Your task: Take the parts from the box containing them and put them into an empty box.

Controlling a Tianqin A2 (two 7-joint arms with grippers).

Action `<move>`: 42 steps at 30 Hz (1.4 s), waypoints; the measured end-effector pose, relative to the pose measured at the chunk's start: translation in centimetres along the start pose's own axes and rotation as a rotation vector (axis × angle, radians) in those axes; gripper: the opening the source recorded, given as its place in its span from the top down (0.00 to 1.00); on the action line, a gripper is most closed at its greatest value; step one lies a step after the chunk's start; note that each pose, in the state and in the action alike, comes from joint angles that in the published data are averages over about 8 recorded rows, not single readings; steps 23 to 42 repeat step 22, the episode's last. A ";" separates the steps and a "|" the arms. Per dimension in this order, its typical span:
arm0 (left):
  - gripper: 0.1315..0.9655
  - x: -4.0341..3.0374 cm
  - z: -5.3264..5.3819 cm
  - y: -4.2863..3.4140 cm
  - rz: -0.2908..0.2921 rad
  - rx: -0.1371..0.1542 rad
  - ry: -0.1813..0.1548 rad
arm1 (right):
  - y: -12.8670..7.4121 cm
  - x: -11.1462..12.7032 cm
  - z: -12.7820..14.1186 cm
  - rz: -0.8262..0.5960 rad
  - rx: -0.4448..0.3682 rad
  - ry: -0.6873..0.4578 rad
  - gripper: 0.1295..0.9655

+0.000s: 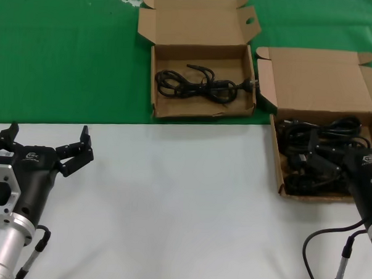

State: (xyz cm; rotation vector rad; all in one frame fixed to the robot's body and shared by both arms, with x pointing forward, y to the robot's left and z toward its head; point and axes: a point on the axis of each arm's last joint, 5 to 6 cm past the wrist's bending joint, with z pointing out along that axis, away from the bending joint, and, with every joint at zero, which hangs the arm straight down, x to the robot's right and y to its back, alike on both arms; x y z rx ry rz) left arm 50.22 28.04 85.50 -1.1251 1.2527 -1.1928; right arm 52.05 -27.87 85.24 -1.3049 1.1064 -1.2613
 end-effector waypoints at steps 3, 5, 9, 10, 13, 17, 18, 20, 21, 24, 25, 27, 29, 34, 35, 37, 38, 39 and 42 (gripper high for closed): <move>0.00 0.00 0.0 0.00 0.000 0.000 0.000 | 0.0 0.0 0.0 0.000 0.000 0.000 0.00; 0.00 0.00 0.0 0.00 0.000 0.000 0.000 | 0.0 0.0 0.0 0.000 0.000 0.000 0.00; 0.00 0.00 0.0 0.00 0.000 0.000 0.000 | 0.0 0.0 0.0 0.000 0.000 0.000 0.00; 0.00 0.00 0.0 0.00 0.000 0.000 0.000 | 0.0 0.0 0.0 0.000 0.000 0.000 0.00; 0.00 0.00 0.0 0.00 0.000 0.000 0.000 | 0.0 0.0 0.0 0.000 0.000 0.000 0.00; 0.00 0.00 0.0 0.00 0.000 0.000 0.000 | 0.0 0.0 0.0 0.000 0.000 0.000 0.00; 0.00 0.00 0.0 0.00 0.000 0.000 0.000 | 0.0 0.0 0.0 0.000 0.000 0.000 0.00; 0.00 0.00 0.0 0.00 0.000 0.000 0.000 | 0.0 0.0 0.0 0.000 0.000 0.000 0.00; 0.00 0.00 0.0 0.00 0.000 0.000 0.000 | 0.0 0.0 0.0 0.000 0.000 0.000 0.00; 0.00 0.00 0.0 0.00 0.000 0.000 0.000 | 0.0 0.0 0.0 0.000 0.000 0.000 0.00; 0.00 0.00 0.0 0.00 0.000 0.000 0.000 | 0.0 0.0 0.0 0.000 0.000 0.000 0.00; 0.00 0.00 0.0 0.00 0.000 0.000 0.000 | 0.0 0.0 0.0 0.000 0.000 0.000 0.00; 0.00 0.00 0.0 0.00 0.000 0.000 0.000 | 0.0 0.0 0.0 0.000 0.000 0.000 0.00; 0.00 0.00 0.0 0.00 0.000 0.000 0.000 | 0.0 0.0 0.0 0.000 0.000 0.000 0.00; 0.00 0.00 0.0 0.00 0.000 0.000 0.000 | 0.0 0.0 0.0 0.000 0.000 0.000 0.00; 0.00 0.00 0.0 0.00 0.000 0.000 0.000 | 0.0 0.0 0.0 0.000 0.000 0.000 0.00; 0.00 0.00 0.0 0.00 0.000 0.000 0.000 | 0.0 0.0 0.0 0.000 0.000 0.000 0.00; 0.00 0.00 0.0 0.00 0.000 0.000 0.000 | 0.0 0.0 0.0 0.000 0.000 0.000 0.00; 0.00 0.00 0.0 0.00 0.000 0.000 0.000 | 0.0 0.0 0.0 0.000 0.000 0.000 0.00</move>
